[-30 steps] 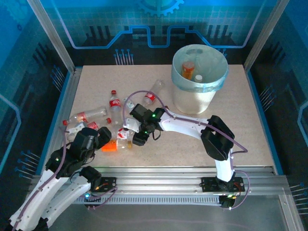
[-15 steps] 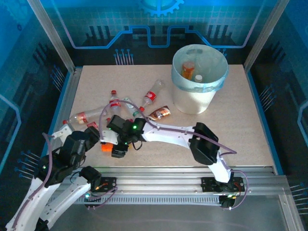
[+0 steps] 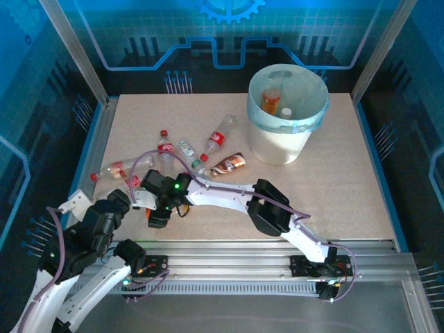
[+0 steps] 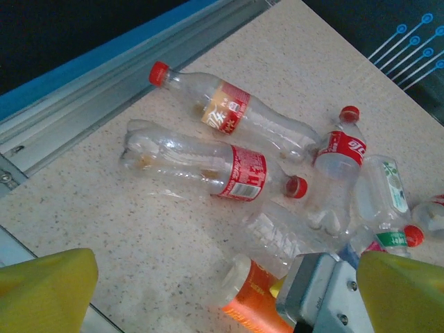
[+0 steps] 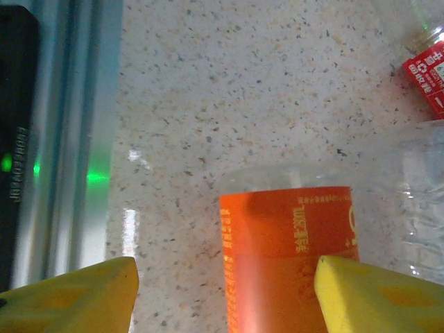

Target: Put the plastic bottles in the bin

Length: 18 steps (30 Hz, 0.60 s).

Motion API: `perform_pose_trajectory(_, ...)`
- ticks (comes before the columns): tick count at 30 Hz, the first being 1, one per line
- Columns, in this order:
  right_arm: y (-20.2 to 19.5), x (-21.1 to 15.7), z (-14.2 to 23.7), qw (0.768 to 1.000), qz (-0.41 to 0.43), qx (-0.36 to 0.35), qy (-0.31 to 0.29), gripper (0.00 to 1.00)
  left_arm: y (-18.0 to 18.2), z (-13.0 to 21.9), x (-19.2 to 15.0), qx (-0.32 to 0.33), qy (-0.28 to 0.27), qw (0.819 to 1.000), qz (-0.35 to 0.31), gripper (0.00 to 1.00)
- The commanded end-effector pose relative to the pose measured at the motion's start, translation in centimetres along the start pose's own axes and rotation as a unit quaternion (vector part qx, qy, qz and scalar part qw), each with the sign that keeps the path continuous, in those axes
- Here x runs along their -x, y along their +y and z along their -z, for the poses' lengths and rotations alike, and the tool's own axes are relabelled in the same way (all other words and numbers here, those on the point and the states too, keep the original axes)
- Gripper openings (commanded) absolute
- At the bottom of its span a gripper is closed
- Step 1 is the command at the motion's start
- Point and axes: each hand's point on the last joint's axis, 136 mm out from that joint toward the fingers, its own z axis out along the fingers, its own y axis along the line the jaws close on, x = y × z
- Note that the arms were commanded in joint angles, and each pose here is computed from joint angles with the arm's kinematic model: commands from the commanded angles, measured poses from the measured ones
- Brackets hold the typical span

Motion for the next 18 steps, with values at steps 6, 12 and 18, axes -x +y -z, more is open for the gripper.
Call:
perform_pose_trajectory(6,0.4,-2.1,-2.7,0.999,0.008,0.002,0.035,0.7,2.0,1.0,2.1,0.025,-0.054,0.998,0.022,0.97)
perform_pose_trajectory(12,0.1,-3.2,-3.6,0.999,0.011,-0.007,0.053,0.71,2.5,1.2,2.4,0.025,-0.065,0.997,0.032,0.97)
perform_pose_trajectory(18,-0.4,-3.3,-4.3,0.998,0.009,-0.017,0.057,0.72,2.8,1.3,2.6,0.023,-0.074,0.996,0.036,0.97)
